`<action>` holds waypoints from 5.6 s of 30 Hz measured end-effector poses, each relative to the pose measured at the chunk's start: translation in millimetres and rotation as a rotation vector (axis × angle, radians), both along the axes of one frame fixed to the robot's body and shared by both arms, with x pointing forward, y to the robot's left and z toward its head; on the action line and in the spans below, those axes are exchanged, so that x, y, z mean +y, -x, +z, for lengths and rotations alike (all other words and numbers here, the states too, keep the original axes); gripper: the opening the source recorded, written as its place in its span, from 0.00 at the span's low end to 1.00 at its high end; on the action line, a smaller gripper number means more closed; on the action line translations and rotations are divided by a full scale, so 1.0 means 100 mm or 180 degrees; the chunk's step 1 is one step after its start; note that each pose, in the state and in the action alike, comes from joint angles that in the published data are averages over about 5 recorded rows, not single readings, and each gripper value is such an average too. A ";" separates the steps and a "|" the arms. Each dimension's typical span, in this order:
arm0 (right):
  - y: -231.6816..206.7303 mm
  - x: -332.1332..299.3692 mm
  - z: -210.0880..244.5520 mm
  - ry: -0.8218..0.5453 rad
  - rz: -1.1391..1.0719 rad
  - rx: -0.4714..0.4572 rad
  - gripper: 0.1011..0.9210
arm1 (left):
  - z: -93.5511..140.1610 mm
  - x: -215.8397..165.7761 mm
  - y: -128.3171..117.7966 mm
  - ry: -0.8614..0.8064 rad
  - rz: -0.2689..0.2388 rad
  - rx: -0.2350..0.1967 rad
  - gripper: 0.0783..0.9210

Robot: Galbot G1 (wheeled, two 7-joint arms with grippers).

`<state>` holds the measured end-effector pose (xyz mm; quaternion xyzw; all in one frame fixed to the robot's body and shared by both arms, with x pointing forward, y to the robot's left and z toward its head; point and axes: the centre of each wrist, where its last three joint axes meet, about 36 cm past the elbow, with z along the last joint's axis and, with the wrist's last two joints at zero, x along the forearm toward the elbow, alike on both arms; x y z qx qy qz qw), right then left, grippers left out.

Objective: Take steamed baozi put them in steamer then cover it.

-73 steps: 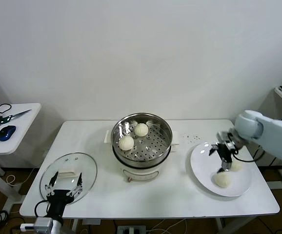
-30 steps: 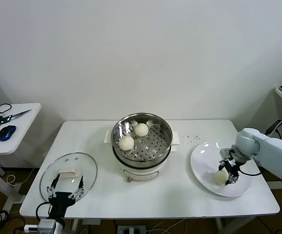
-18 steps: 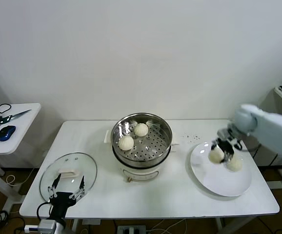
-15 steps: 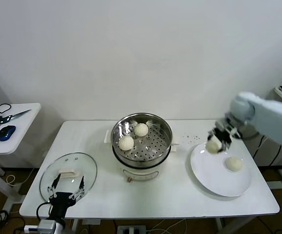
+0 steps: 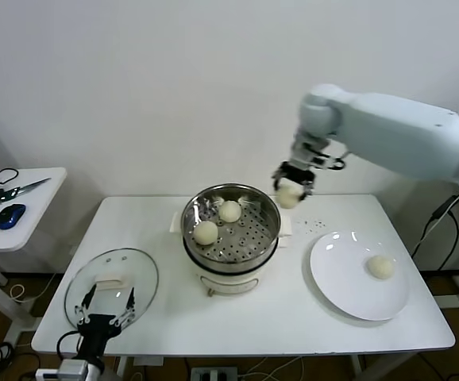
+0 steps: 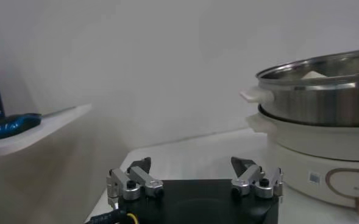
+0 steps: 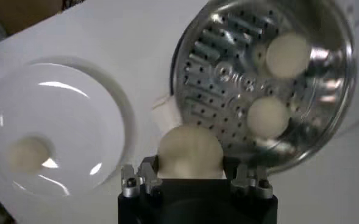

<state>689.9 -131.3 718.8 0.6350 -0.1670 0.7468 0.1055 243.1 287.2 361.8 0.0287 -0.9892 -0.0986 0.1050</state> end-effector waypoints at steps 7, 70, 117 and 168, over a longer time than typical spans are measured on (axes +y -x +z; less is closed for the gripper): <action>0.12 0.75 -0.27 0.0263 0.0605 0.0013 0.71 | -0.02 0.06 0.00 0.0002 0.0025 0.0014 0.88; 0.10 -0.82 -0.52 -0.0824 -0.1676 0.0084 0.88 | -0.02 0.13 -0.07 0.0014 0.0078 -0.0024 0.88; 0.44 -3.66 -2.60 -0.0364 -0.3835 0.0333 0.88 | -0.17 0.04 -0.02 -0.0020 0.0156 0.0099 0.88; -0.31 -1.77 -0.33 -0.1278 -0.3392 0.0302 0.69 | -0.08 -0.21 -0.06 0.0130 -0.0039 -0.0015 0.88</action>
